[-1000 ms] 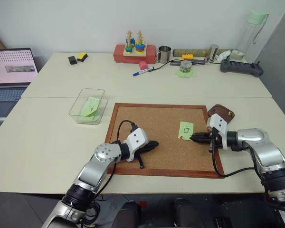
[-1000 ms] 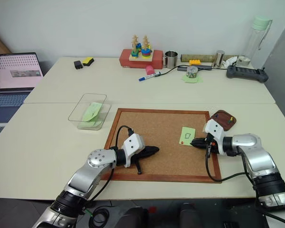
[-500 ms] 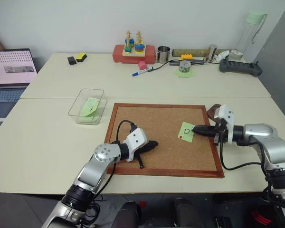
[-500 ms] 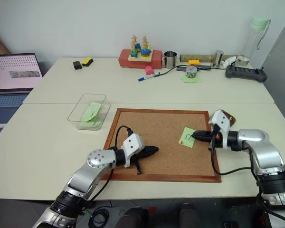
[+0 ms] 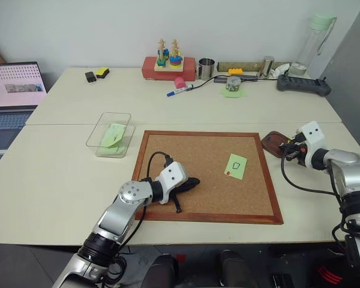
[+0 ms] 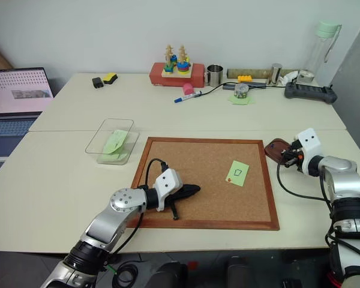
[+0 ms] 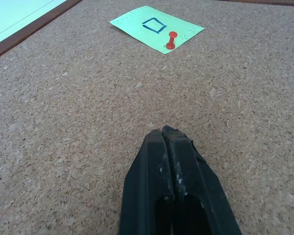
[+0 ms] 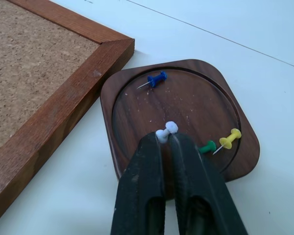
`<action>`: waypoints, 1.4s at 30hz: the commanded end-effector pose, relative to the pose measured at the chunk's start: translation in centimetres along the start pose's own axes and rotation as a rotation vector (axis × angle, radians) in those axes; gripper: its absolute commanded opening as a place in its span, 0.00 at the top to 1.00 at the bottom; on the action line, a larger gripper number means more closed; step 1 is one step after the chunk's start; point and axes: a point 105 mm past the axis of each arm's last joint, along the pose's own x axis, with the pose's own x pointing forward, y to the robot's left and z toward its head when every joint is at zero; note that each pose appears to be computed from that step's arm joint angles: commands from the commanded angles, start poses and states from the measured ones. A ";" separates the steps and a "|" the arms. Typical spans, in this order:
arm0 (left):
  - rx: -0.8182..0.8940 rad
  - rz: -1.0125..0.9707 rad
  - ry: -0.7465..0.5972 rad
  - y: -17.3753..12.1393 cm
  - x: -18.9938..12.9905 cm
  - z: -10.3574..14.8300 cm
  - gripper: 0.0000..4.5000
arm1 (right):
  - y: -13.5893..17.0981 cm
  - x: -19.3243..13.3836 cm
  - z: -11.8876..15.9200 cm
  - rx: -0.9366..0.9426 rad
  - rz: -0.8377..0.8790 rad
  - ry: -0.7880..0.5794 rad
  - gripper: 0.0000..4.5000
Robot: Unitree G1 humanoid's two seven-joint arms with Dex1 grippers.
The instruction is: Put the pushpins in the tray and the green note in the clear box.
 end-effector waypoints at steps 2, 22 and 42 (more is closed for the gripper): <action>-0.041 -0.013 0.118 -0.7 -0.3 -3.1 1.00 | -0.7 -0.3 2.1 -0.039 -0.022 -0.067 0.67; -0.042 -0.012 0.117 -0.6 -0.4 -3.1 1.00 | 14.0 -2.9 4.0 -0.358 0.631 -0.146 0.40; -0.046 -0.008 0.118 -0.6 -0.5 -3.1 1.00 | 15.7 0.3 2.7 -0.299 0.642 -0.195 0.67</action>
